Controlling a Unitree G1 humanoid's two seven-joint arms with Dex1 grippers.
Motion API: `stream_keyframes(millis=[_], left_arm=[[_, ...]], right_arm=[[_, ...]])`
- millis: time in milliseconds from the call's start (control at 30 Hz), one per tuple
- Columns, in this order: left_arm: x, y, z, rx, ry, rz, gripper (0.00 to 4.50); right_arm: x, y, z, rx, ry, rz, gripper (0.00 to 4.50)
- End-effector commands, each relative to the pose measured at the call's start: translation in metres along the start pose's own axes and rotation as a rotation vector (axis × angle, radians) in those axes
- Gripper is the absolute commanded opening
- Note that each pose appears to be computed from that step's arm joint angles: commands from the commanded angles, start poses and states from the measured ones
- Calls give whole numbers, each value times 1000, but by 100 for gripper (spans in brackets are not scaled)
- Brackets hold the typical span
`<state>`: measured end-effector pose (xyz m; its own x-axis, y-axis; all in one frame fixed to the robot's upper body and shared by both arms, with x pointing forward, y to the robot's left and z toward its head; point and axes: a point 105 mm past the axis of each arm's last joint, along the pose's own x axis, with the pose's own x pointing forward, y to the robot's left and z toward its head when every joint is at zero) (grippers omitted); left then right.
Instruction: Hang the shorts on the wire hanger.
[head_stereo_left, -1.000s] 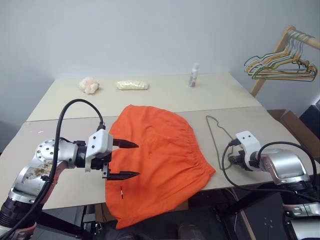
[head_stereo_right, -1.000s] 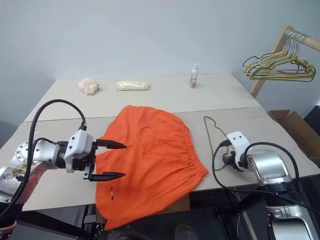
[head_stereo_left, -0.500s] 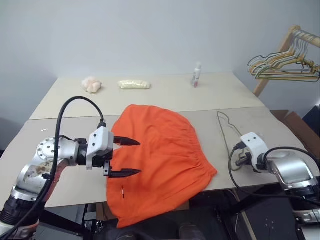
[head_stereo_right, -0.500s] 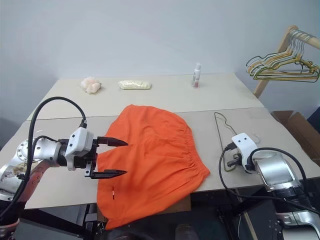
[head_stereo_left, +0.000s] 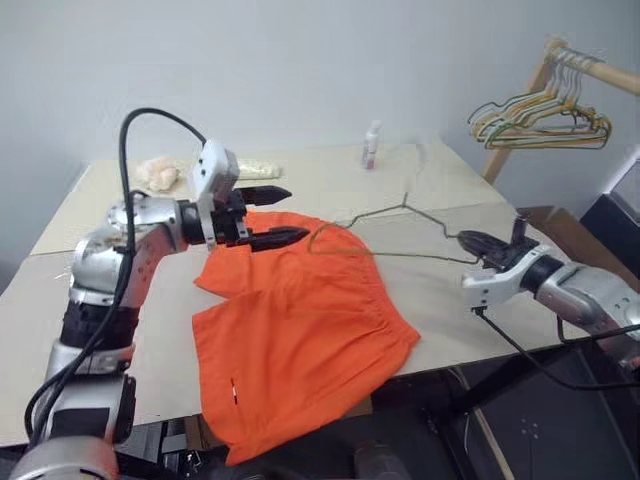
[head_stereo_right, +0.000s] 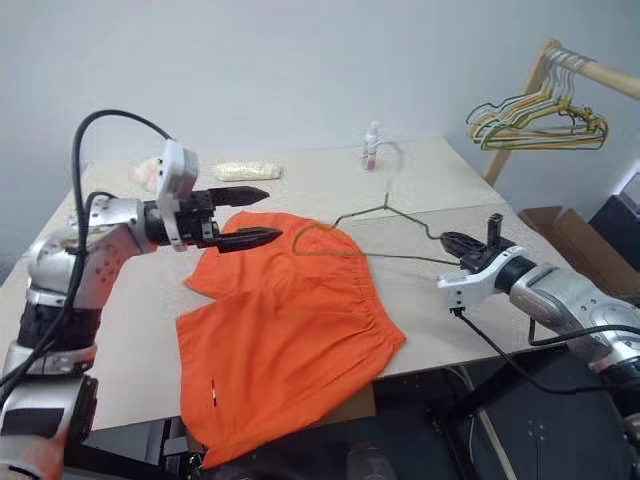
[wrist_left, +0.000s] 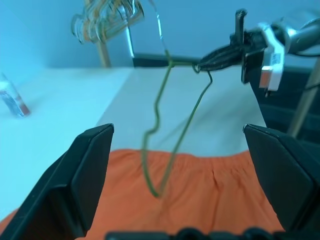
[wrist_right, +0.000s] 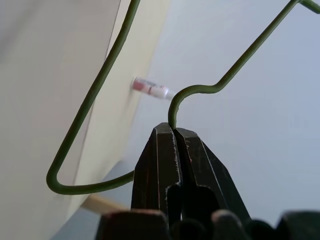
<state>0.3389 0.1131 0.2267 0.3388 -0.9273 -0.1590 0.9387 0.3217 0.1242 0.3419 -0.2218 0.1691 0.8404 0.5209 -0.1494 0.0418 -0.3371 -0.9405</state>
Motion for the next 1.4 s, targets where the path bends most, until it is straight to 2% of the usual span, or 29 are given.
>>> stream_keyframes(millis=[33,233,433,467,533,867,900,967,1100,1133,1167,1200,1333,1400], left_arm=[[9,-3,-11,5,126,-130,450],[25,-2,-35,40,262,-205,450],[45,3,-62,61,386,-162,450],[46,2,-63,56,384,-167,412],[47,0,-63,53,379,-177,366],[44,4,-60,32,358,-141,29],[44,4,-59,27,352,-137,4],[44,5,-57,18,339,-130,4],[41,11,-53,10,324,-82,0],[38,11,-53,11,321,-79,0],[36,12,-53,14,319,-74,0],[35,12,-53,19,320,-70,0],[22,14,-58,108,353,-52,0],[18,12,-59,148,365,-63,0]], right_arm=[[7,-26,4,-71,-72,-95,4],[14,-40,10,-105,-108,-128,4],[16,-47,13,-111,-116,-144,4],[16,-47,13,-110,-118,-146,0],[16,-49,13,-111,-117,-150,0],[16,-50,13,-118,-115,-152,0],[16,-50,13,-118,-117,-151,0],[15,-49,14,-101,-122,-142,0],[7,-46,26,-31,-211,-106,100],[3,-44,30,-3,-244,-90,143],[0,-44,33,25,-271,-77,157],[-2,-44,35,53,-291,-67,208],[-9,-62,32,351,-315,-52,346],[-6,-73,27,599,-299,11,413]])
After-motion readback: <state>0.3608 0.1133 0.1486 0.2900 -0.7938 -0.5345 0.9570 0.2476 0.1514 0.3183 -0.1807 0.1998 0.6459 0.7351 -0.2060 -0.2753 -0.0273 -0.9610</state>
